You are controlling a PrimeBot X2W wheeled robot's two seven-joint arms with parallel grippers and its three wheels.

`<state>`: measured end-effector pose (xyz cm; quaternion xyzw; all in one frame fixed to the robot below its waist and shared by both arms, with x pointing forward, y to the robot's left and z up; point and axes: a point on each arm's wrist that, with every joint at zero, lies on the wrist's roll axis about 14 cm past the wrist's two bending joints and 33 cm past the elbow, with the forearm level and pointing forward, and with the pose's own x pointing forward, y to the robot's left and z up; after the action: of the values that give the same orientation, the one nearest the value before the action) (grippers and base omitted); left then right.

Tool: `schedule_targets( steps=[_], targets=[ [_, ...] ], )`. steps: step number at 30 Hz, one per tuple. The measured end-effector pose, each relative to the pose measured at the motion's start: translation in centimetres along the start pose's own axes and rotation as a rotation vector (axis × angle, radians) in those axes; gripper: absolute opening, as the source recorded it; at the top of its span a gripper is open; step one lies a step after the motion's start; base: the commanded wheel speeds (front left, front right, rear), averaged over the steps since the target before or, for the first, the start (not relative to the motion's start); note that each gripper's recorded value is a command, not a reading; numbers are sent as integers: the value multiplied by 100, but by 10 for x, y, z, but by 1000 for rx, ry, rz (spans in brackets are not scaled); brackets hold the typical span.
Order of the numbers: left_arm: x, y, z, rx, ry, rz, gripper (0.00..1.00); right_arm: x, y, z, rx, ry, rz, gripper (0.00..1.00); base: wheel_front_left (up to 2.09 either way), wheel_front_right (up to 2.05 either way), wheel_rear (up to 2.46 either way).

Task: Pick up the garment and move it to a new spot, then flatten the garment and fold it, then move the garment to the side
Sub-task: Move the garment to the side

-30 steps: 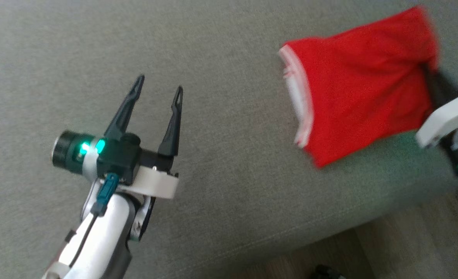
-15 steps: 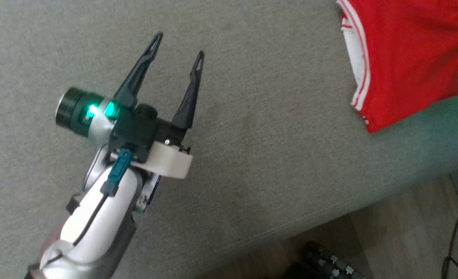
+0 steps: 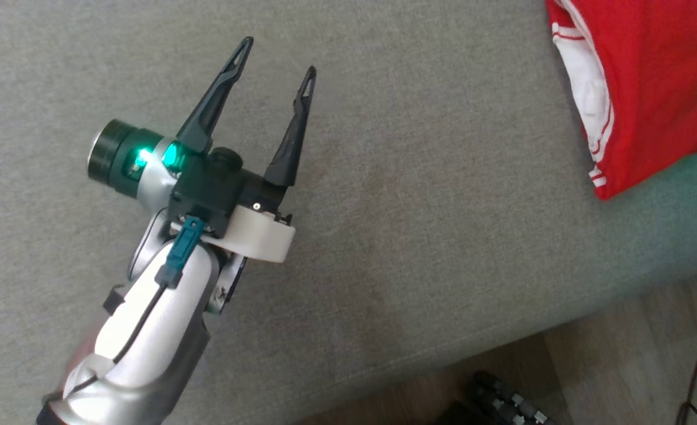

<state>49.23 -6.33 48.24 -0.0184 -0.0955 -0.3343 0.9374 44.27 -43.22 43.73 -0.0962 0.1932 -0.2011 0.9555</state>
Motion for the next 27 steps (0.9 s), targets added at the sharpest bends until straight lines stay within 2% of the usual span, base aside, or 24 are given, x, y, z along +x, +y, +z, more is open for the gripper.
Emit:
schedule_targets(
  steps=[5, 12, 21, 27],
  targets=[
    [-11, 6, 8, 7, 12, 47, 100, -16, 21, 21, 44, -133, 44, 100, 0, 0, 0],
    [-49, 17, 13, 7, 79, 157, 100, -69, 86, 33, 134, -255, 202, 100, 0, 0, 0],
    [-108, 55, 32, 49, 116, 365, 100, -125, 172, 57, 234, -317, 431, 100, 0, 0, 0],
    [-157, 84, 45, 78, 135, 532, 100, -150, 203, 71, 269, -339, 526, 100, 0, 0, 0]
  ],
)
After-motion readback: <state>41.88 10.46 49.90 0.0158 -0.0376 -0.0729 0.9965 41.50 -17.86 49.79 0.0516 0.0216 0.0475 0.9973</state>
